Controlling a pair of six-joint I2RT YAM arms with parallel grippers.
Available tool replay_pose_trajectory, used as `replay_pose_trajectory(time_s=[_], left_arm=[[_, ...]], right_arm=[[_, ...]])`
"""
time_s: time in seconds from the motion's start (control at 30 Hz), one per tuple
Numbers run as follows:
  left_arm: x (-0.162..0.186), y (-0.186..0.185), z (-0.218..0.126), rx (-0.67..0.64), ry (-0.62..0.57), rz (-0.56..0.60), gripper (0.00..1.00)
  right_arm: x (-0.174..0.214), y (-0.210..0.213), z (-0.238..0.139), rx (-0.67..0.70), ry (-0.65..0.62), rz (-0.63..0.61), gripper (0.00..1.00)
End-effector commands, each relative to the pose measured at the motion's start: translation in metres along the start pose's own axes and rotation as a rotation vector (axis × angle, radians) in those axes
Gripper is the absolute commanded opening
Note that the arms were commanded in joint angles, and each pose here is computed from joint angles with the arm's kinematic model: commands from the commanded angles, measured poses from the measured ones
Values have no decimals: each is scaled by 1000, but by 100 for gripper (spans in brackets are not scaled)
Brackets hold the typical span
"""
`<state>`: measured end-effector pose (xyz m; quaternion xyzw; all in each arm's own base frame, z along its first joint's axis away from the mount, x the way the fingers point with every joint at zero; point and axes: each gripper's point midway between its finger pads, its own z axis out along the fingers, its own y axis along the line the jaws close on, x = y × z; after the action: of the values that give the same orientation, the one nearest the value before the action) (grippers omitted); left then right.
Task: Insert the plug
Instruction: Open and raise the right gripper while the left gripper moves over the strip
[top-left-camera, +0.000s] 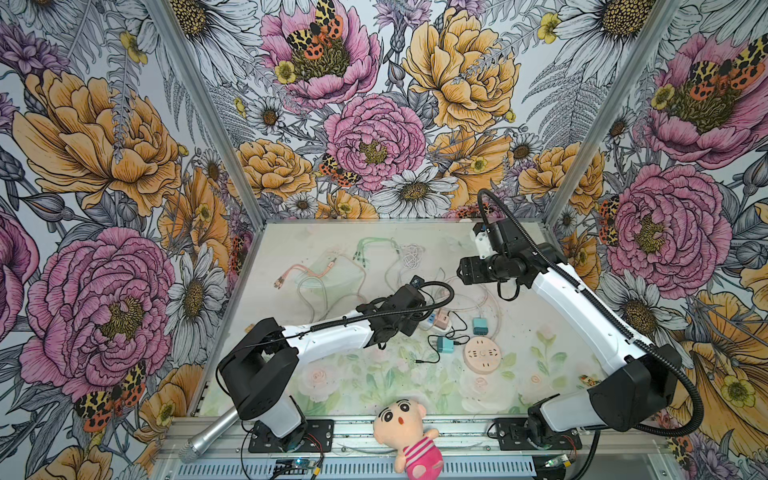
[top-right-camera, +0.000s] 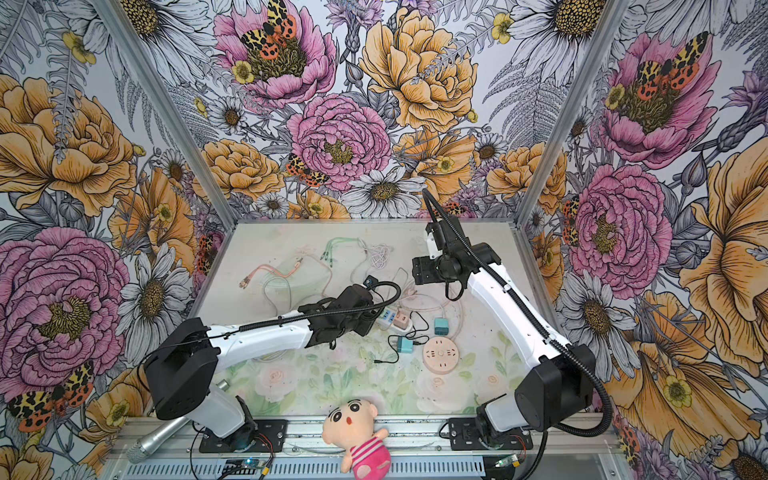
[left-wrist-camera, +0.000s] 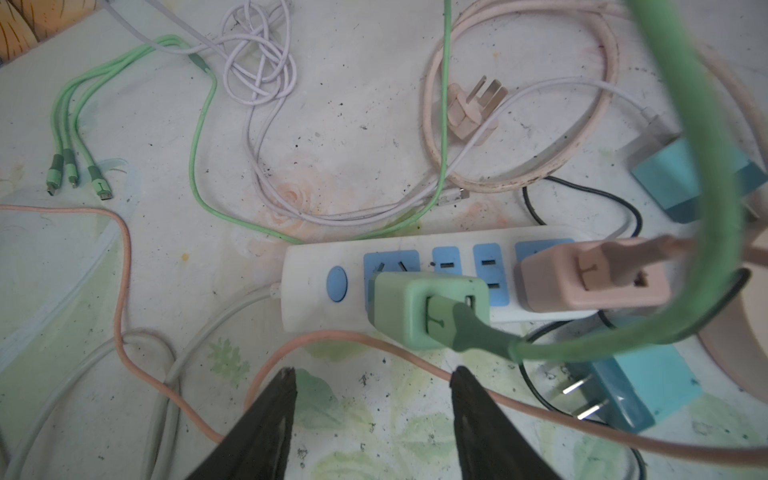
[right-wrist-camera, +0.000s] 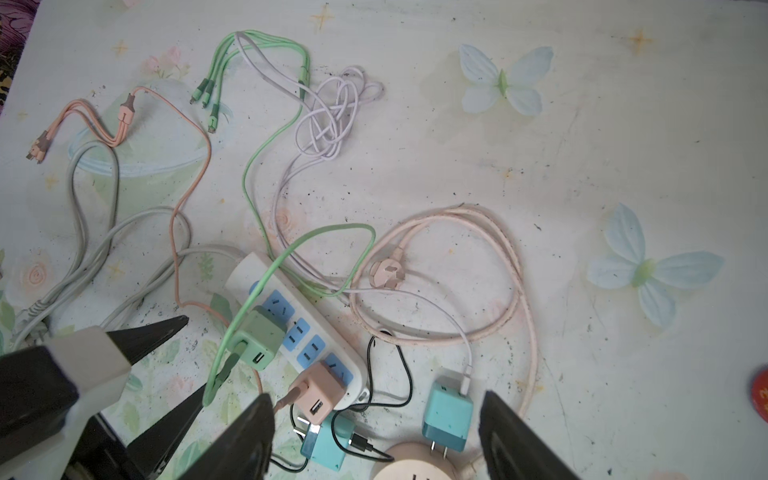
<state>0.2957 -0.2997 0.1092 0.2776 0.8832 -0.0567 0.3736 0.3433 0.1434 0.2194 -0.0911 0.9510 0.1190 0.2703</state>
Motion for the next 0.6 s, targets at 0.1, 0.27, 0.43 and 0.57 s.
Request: replay_pose_trajectory(time_s=[0.1, 0.27, 0.43, 0.57], left_arm=[[-8, -20, -4, 88, -59, 2, 65], [-9, -30, 7, 85, -54, 15, 66], [-11, -32, 16, 56, -57, 8, 67], [-12, -30, 23, 4, -46, 24, 67]], right_arm=[[-8, 1, -7, -41, -74, 30, 79], [-5, 1, 0, -54, -64, 37, 79], [-7, 1, 0, -58, -69, 36, 79], [-7, 1, 1, -64, -69, 37, 79]])
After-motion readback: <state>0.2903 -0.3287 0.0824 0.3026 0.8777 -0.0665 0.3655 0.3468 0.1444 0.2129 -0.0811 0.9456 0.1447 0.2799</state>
